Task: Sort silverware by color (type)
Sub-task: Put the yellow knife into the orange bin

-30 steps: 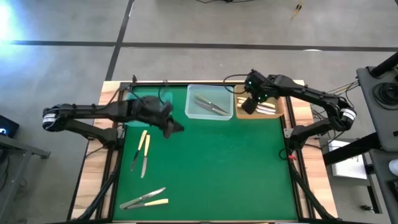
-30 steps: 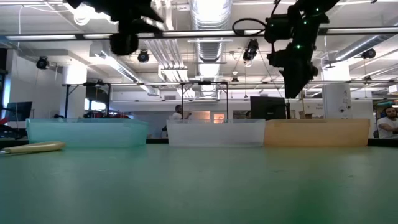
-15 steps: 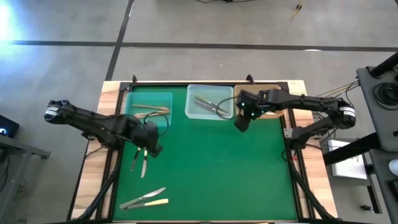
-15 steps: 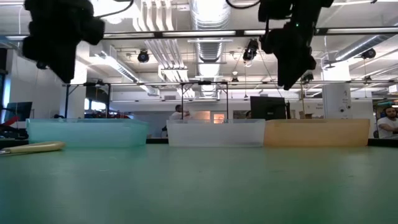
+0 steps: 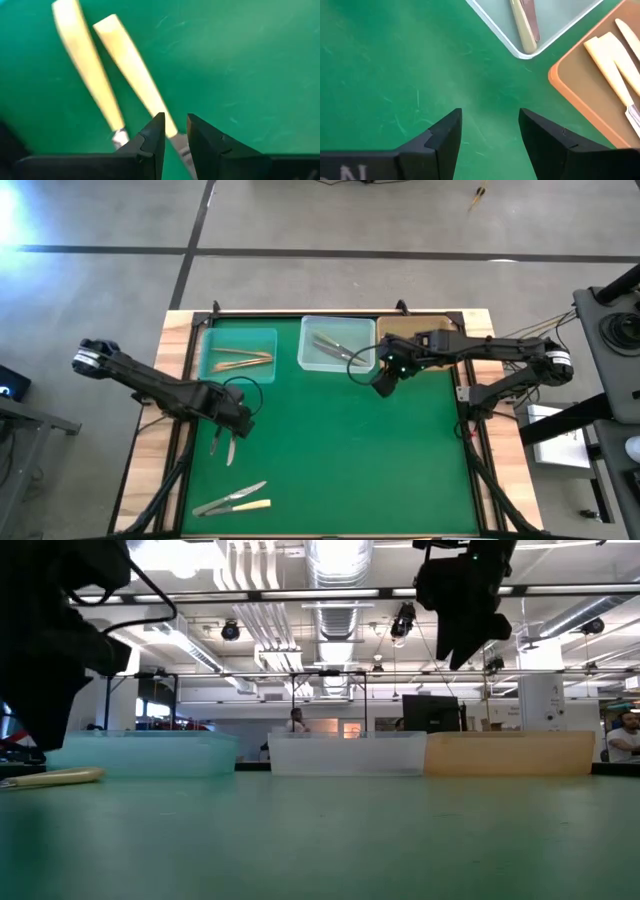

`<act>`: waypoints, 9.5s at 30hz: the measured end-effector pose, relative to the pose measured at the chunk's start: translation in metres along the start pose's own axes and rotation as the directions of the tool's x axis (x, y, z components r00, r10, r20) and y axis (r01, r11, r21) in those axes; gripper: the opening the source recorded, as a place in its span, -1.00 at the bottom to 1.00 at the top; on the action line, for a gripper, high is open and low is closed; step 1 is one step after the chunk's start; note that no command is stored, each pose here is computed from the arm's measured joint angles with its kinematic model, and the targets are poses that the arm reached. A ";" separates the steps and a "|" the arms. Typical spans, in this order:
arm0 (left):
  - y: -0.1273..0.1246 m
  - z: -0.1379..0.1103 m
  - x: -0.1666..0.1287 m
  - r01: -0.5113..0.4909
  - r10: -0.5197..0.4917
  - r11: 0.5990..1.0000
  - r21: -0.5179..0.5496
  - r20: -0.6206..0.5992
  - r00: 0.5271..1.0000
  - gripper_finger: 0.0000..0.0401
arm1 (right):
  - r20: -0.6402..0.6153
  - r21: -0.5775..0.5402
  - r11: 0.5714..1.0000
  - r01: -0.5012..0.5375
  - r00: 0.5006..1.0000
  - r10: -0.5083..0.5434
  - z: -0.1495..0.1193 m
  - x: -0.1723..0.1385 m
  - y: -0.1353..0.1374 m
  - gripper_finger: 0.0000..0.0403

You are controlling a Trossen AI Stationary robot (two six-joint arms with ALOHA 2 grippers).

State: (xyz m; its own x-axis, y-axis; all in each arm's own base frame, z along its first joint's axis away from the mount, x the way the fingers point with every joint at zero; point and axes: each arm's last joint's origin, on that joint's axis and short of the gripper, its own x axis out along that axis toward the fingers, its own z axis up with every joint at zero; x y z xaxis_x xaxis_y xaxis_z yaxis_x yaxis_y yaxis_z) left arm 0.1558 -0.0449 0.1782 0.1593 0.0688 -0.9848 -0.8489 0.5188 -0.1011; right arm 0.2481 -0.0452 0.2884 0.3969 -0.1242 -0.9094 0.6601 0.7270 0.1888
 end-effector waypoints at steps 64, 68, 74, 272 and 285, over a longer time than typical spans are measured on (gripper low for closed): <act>-0.120 0.089 -0.164 0.113 -0.284 0.954 0.278 0.712 0.642 -0.85 | 0.573 -0.159 0.904 -0.396 0.709 0.412 0.050 -0.031 0.047 -0.07; -0.123 0.091 -0.165 0.127 -0.292 0.954 0.271 0.743 0.602 -0.85 | 0.659 -0.211 0.868 -0.450 0.590 0.466 0.058 -0.043 0.052 -0.07; -0.126 0.098 -0.161 0.158 -0.284 0.959 0.235 0.794 0.538 -0.85 | 0.706 -0.214 0.832 -0.512 0.508 0.494 0.064 -0.049 0.056 -0.07; -0.135 0.195 -0.146 0.068 -0.275 0.958 0.278 0.832 0.481 -0.81 | 0.654 -0.210 0.887 -0.412 0.615 0.441 0.136 -0.036 0.011 0.03; -0.160 0.219 -0.156 -0.237 -0.116 0.922 0.306 0.803 0.585 -0.82 | 0.646 -0.280 0.895 -0.348 0.621 0.444 0.134 -0.040 0.009 -0.91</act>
State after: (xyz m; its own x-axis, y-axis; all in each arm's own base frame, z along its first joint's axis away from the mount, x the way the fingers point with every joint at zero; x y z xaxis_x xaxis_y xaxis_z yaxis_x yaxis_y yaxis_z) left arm 0.3774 0.0481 0.3786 0.5962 0.6640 -0.4513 -0.6660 0.7229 0.1839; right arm 0.3244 -0.1243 0.3759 0.9515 -0.1908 -0.2416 0.2739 0.8827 0.3819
